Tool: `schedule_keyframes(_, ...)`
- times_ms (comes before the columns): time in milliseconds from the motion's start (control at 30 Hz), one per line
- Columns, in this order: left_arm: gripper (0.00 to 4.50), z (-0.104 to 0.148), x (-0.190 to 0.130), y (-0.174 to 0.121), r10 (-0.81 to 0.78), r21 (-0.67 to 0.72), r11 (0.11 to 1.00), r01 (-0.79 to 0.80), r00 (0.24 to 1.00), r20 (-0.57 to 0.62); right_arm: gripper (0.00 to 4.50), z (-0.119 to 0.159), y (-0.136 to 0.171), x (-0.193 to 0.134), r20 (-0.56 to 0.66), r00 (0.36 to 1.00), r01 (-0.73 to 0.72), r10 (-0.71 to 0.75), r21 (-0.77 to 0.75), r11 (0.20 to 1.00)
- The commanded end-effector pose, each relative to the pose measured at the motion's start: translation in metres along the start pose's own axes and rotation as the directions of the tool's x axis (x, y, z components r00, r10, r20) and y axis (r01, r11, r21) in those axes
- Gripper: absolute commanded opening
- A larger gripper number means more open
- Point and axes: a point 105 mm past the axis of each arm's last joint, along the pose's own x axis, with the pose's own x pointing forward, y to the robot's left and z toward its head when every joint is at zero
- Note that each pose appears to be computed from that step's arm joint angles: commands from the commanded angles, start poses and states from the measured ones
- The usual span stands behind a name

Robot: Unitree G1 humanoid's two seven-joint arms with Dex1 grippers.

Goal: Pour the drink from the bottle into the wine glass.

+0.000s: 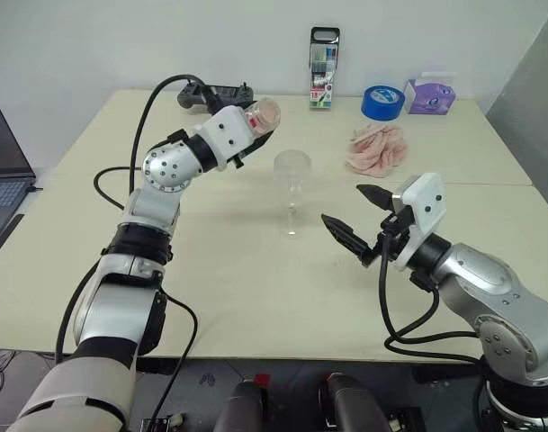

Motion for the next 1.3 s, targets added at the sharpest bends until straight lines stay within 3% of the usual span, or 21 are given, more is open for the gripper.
schedule_keyframes(33,1.87,0.02,0.006,0.016,0.025,0.102,0.994,-0.033,0.996,0.082,4.5,0.014,0.001,0.002,0.06,0.998,0.015,-0.013,-0.041,0.999)
schedule_keyframes(500,1.87,0.011,0.007,-0.001,-0.104,0.381,0.921,0.078,0.993,0.047,4.5,0.014,-0.006,-0.002,0.053,0.998,0.048,-0.044,-0.072,0.996)
schedule_keyframes(1300,1.84,0.017,0.012,0.008,-0.123,0.637,0.768,0.066,0.991,0.045,4.5,0.014,-0.014,-0.001,0.055,0.995,0.088,-0.083,-0.089,0.992)
